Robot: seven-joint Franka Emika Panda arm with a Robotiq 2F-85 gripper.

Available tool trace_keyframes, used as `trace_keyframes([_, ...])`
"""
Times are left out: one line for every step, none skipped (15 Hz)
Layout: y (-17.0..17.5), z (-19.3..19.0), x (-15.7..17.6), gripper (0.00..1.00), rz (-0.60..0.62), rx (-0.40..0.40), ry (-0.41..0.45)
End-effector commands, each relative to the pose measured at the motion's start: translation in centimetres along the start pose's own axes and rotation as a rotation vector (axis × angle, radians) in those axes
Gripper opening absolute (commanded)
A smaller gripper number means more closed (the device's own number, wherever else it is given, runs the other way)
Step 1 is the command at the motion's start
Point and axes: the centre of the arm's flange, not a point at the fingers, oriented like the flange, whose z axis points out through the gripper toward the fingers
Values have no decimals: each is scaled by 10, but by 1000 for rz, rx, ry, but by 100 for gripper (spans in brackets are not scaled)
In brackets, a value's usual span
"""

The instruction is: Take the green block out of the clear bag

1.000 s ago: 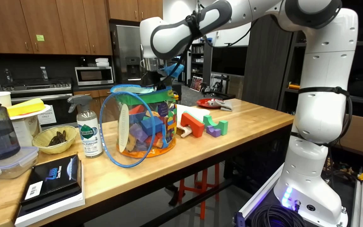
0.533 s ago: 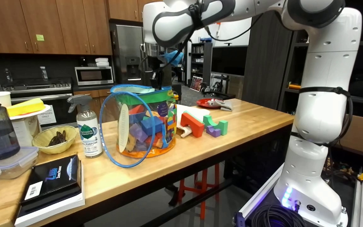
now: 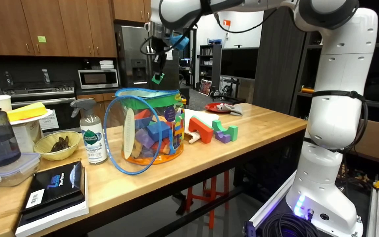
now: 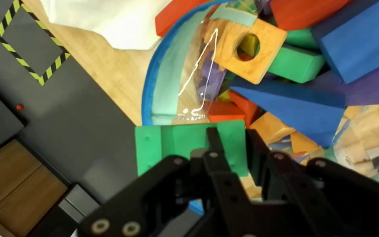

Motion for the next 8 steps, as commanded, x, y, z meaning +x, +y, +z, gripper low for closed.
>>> trace_keyframes([27, -30, 7, 6, 26, -19, 61])
trace_keyframes([35, -39, 5, 6, 59, -20, 85])
trace_keyframes([43, -46, 4, 6, 82, -29, 106])
trace_keyframes([52, -54, 3, 6, 102, -37, 125])
trace_keyframes([61, -60, 2, 6, 115, -43, 139])
trace_keyframes([69, -65, -1, 6, 128, -63, 153])
trace_keyframes([77, -70, -3, 6, 138, -83, 163])
trace_keyframes([82, -73, -6, 6, 145, -93, 168])
